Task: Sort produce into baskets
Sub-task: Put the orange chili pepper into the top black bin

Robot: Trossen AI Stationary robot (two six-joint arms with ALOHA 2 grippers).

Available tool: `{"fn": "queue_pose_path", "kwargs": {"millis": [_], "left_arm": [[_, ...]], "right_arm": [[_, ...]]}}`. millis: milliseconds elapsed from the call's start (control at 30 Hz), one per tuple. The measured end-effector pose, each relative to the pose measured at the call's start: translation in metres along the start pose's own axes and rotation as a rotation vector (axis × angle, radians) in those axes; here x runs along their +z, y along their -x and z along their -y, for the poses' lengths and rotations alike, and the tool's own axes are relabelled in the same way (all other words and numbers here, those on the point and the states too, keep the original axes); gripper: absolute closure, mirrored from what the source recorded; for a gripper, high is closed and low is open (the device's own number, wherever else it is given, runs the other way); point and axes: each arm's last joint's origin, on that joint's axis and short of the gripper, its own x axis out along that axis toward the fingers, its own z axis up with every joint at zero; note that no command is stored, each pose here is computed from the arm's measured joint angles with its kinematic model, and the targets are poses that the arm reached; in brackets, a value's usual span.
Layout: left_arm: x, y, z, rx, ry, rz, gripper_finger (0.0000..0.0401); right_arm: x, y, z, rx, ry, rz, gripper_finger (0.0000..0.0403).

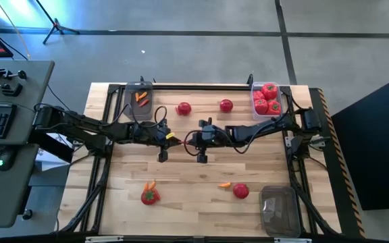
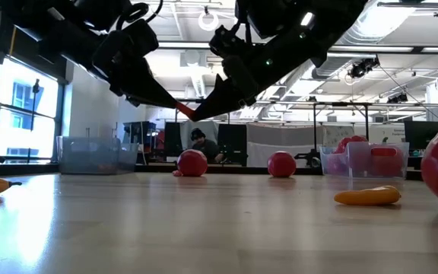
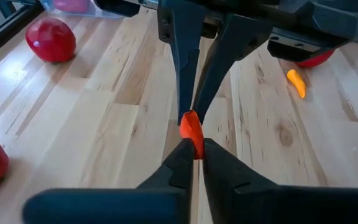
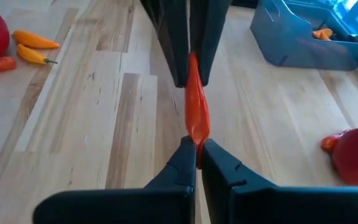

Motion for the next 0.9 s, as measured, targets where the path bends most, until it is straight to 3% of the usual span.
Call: {"fn": "queue_pose_path", "kwargs": {"millis": [233,500,667,900], "left_arm": [[0.000,0.000,0.000,0.000,-0.001,-0.004,0.0399],[0.013,0.008,-0.001,0.022,-0.035,-0.012,0.0400],[0.023,0.023,-0.003,0.096,-0.046,-0.039,0.0401],[0.025,0.059,-0.011,0.314,0.019,-0.098,0.0401]], "right_arm": [[0.000,0.000,-0.001,0.002,-0.025,0.000,0.0390],[0.000,0.000,-0.001,-0.080,-0.025,-0.007,0.0287],[0.000,0.000,-0.001,-0.088,-0.046,-0.006,0.0244],[0.000,0.000,-0.002,-0.087,-0.035,-0.007,0.0236]]}}
